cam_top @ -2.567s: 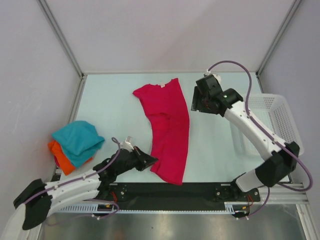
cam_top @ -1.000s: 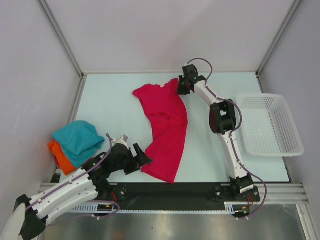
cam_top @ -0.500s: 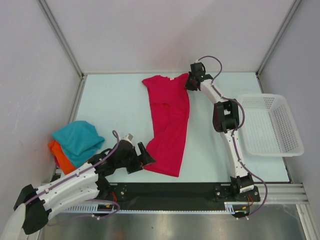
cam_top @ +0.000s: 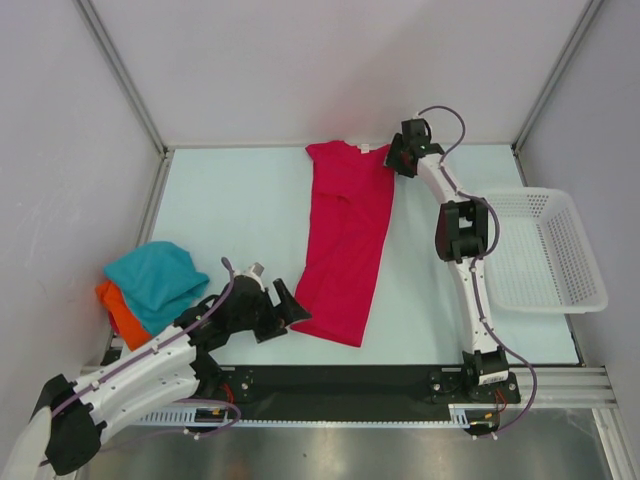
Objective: Fold and stack the t-shirts
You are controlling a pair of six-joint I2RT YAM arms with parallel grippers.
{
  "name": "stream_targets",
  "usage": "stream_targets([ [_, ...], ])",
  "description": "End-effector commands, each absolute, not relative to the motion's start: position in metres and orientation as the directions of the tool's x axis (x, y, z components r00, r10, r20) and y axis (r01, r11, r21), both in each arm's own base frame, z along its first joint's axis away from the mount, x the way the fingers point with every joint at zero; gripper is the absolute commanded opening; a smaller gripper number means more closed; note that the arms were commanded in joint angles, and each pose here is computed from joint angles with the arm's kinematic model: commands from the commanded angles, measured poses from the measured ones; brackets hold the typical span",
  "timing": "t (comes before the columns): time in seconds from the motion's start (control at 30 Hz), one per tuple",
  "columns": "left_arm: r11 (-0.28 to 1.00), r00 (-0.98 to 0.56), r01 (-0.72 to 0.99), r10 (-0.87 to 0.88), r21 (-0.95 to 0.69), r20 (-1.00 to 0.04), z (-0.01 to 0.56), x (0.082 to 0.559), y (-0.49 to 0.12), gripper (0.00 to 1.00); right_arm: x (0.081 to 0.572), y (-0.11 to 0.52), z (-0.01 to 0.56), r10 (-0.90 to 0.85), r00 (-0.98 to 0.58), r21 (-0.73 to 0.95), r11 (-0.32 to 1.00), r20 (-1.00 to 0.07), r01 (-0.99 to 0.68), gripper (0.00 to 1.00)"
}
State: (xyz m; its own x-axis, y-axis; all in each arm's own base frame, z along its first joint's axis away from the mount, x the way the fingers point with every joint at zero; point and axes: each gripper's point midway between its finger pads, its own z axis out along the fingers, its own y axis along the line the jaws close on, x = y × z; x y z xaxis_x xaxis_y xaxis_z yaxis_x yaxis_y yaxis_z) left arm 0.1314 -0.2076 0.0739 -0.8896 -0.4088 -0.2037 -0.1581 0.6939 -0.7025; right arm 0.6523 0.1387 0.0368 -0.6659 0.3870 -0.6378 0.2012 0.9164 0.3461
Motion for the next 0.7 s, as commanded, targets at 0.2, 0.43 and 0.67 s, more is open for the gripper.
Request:
stream_targets([
  [0.2,0.658,-0.898,-0.084,-0.376,-0.748,-0.229,0.084,0.141,-0.223,0.96,0.62,0.165,0.147,0.29,-0.624,0.302,0.949,-0.725,0.09,0.61],
  [0.43,0.643,-0.921,-0.054,-0.329,-0.764,-0.211,0.086,0.148,-0.243,0.96,0.57,0.235,0.168,0.142,-0.668,0.256,0.964,-0.731,-0.075,0.63],
  [0.67,0.615,-0.907,-0.061,-0.363,-0.786,-0.214,0.082,0.142,-0.235,0.96,0.542,0.306,0.124,0.022,-0.743,0.249,0.948,-0.669,-0.197,0.63],
])
